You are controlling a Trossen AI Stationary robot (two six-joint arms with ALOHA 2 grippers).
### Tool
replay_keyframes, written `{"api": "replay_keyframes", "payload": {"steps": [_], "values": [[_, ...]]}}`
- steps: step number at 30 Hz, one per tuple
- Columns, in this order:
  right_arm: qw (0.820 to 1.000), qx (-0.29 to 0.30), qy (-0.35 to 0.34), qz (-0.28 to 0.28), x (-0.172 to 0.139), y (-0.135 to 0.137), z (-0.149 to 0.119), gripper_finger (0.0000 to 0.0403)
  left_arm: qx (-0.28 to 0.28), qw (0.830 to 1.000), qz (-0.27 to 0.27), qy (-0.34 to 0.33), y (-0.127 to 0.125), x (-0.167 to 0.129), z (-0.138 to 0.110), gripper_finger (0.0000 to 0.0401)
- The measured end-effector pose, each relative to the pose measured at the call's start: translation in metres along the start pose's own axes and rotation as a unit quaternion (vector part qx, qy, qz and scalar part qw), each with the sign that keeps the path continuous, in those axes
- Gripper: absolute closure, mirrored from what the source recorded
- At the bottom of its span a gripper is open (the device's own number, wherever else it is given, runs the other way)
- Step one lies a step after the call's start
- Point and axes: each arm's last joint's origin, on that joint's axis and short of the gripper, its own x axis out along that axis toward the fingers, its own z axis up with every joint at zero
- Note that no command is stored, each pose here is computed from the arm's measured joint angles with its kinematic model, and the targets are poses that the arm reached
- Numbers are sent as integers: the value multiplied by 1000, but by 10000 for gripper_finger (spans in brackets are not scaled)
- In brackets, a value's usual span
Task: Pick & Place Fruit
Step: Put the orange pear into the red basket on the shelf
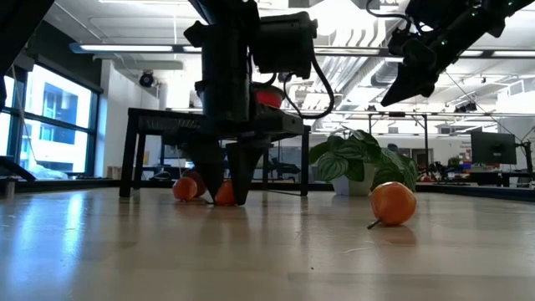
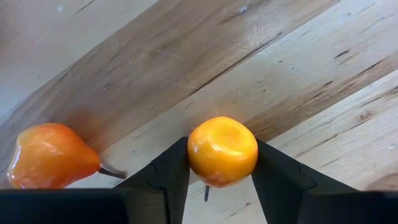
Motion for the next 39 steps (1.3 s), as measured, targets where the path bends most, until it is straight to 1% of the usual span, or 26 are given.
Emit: {"api": "replay_keyframes", "payload": {"steps": [13,17,20,26,30,34,39], "values": [[1000,0,0,0,0,0,0,400,0,1000,-3,4,-1,-1,0,253],[1000,0,0,0,0,0,0,401,16,999,-34,16,-7,-11,10,253],[1000,0,0,0,0,0,0,401,34,998,-59,5,-11,-23,23,253],[1000,2,0,0,0,0,0,401,75,990,-106,-47,-20,-61,56,253],[1000,2,0,0,0,0,0,401,108,983,-124,-81,-20,-99,78,253],[1000,2,-1,0,0,0,0,401,134,974,-140,-121,-15,-140,97,253],[1000,1,-6,0,0,0,1,401,147,957,-172,-184,-4,-191,119,253]]}}
